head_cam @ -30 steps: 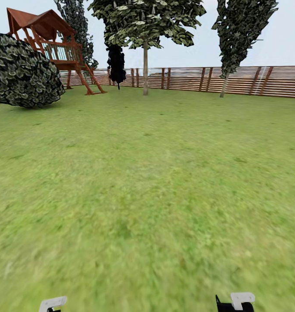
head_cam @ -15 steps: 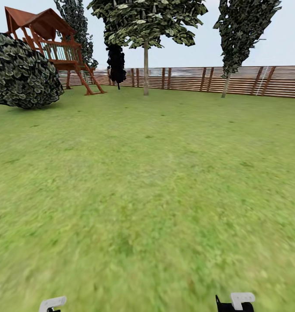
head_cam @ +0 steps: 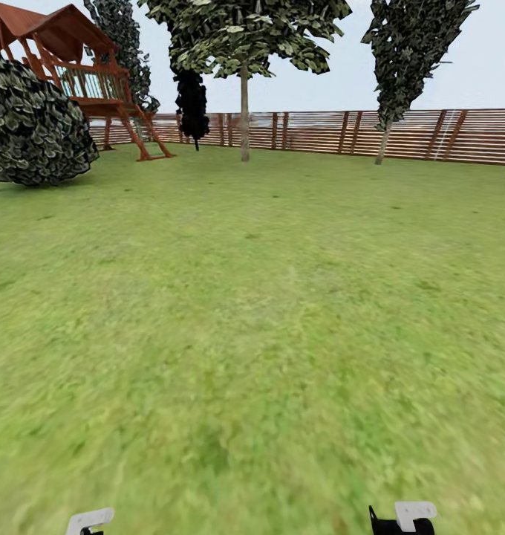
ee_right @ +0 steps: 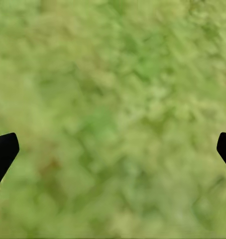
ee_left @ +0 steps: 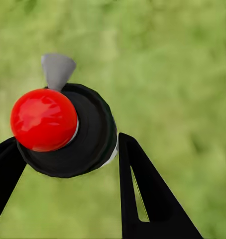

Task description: In the garden, pick up the pesticide atomizer on the floor and spray pesticide onto both trees until each tree trunk is fully covered.

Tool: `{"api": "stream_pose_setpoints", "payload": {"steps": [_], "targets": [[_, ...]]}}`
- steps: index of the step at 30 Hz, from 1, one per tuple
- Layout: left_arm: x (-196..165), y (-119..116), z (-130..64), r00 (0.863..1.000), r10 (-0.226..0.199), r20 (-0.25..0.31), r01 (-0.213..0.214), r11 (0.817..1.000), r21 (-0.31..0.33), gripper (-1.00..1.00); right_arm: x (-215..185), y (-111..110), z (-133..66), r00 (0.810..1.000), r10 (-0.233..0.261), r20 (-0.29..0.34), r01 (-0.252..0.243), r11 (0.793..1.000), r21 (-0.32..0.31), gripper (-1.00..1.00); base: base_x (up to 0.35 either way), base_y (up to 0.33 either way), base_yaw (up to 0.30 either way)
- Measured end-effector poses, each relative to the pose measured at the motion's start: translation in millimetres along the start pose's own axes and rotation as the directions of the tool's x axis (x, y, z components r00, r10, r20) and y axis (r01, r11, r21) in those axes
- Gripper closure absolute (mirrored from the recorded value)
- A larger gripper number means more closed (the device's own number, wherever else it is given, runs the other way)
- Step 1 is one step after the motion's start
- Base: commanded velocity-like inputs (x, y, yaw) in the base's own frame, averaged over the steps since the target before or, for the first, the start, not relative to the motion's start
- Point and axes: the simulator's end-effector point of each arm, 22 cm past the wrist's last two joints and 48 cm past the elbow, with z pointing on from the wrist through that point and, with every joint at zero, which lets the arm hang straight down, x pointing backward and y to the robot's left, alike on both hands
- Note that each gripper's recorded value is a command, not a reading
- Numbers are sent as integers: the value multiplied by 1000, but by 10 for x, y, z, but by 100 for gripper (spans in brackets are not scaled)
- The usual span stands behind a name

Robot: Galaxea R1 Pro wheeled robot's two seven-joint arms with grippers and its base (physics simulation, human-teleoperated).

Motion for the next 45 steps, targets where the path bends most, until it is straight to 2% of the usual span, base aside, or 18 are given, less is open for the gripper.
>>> {"api": "stream_pose_setpoints", "payload": {"steps": [45], "targets": [[7,0,-2,1000,0,-1,0,1000,0,100,2,0,0,1000,0,0,0,1000,0,-100,335,78,0]]}}
